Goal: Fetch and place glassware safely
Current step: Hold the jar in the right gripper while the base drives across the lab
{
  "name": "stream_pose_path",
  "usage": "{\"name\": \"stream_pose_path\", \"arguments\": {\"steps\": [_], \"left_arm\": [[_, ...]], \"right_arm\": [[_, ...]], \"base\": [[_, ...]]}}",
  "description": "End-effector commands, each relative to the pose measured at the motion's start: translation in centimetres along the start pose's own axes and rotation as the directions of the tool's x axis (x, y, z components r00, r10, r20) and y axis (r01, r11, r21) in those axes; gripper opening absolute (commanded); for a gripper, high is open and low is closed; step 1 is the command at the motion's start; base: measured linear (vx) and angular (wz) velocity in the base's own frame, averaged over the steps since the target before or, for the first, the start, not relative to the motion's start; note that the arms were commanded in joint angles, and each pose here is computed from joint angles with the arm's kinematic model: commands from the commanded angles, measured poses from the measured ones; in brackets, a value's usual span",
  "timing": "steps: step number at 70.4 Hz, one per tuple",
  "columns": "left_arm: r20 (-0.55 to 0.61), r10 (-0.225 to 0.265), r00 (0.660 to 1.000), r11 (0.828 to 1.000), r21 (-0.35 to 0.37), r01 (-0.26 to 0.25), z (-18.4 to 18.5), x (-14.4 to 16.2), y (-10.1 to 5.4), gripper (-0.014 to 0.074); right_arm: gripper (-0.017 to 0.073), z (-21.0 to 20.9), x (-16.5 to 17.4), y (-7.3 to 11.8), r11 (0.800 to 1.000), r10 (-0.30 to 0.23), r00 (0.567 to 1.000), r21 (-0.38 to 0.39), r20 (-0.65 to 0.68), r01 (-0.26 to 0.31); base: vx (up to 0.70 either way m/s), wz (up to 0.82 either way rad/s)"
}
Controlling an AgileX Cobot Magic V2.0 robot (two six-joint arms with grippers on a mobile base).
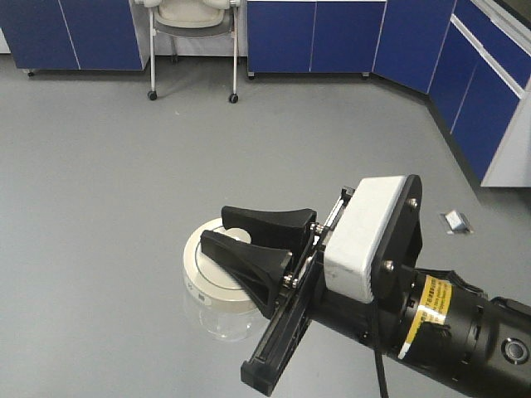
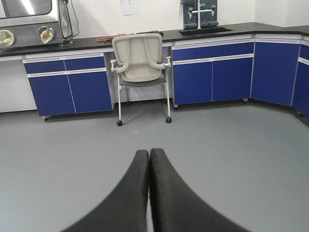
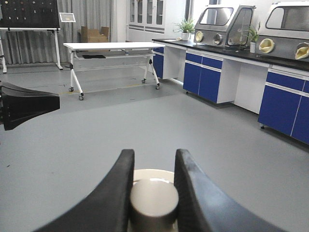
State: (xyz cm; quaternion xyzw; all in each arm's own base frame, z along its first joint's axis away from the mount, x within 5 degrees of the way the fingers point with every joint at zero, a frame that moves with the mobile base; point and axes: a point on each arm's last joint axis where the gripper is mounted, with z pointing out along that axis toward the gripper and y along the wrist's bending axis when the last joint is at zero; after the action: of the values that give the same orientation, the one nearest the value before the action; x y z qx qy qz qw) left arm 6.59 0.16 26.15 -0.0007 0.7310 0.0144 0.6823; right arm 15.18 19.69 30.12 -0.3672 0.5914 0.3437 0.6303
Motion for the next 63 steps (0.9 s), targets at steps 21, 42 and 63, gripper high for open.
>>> {"name": "stream_pose_path", "arguments": {"steps": [21, 42, 63], "left_arm": [[0.086, -0.017, 0.996, 1.0, 0.007, 0.016, -0.08, -1.45, -0.03, -0.0007], [0.086, -0.017, 0.996, 1.0, 0.007, 0.016, -0.08, -1.45, -0.03, -0.0007], [0.086, -0.017, 0.996, 1.0, 0.007, 0.016, -0.08, -1.45, -0.03, -0.0007]], "right_arm": [[-0.0003, -0.27, -2.54, 0.13, 1.0, -0.005, 0.989, -0.017, 0.149, 0.008], [-0.0003, -0.27, -2.54, 0.13, 1.0, -0.005, 0.989, -0.017, 0.149, 0.008], [-0.0003, -0.27, -2.54, 0.13, 1.0, -0.005, 0.989, -0.017, 0.149, 0.008]], "base": [[0.6, 0.03], [0.6, 0.0], [0.6, 0.01]]}}
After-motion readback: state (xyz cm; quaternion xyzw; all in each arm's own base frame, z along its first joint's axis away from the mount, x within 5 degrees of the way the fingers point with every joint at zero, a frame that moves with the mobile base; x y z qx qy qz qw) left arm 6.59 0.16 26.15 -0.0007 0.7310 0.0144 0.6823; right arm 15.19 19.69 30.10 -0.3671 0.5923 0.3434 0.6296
